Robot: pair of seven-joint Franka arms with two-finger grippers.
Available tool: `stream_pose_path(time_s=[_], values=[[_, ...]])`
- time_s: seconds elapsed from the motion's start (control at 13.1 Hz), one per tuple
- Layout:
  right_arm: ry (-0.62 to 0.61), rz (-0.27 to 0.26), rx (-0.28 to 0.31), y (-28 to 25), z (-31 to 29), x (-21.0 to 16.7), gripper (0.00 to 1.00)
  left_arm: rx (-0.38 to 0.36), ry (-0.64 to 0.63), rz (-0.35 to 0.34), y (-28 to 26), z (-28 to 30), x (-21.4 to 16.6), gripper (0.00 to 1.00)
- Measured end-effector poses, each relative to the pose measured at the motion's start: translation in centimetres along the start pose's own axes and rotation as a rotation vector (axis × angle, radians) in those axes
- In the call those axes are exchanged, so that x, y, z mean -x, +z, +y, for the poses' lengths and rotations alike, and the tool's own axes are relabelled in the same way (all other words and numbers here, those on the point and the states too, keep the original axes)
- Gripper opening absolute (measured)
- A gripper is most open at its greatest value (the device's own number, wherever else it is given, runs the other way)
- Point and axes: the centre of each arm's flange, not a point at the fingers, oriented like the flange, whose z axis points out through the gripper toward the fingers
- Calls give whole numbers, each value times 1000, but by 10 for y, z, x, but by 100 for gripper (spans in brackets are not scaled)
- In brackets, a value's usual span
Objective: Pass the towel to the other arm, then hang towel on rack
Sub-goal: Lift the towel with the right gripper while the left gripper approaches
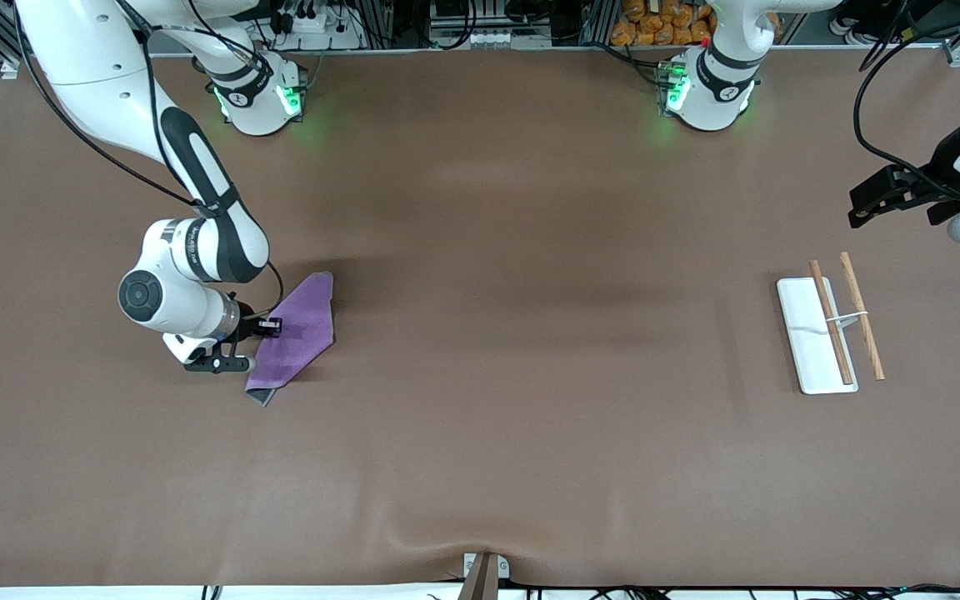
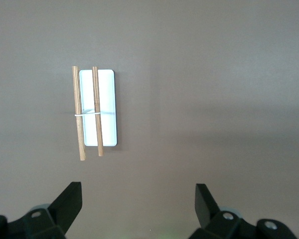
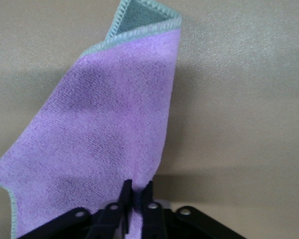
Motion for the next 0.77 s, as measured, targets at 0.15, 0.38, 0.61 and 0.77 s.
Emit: stream_pose_path(time_s=[0.15,0.38,0.61,0.77], values=[[-2,-8,-3,-3,-2,-1,2,0,-1,0,0,-1,0,100],[2,-65,-26,-27,-15,-9,2,0,-3,0,0,-2,0,100],[55,-74,-39,-57,-48,-11,2,0,-4,0,0,-2,0,100],[122,-102,-34,-77,-83,-6,2,0,-4,0,0,-2,0,100]])
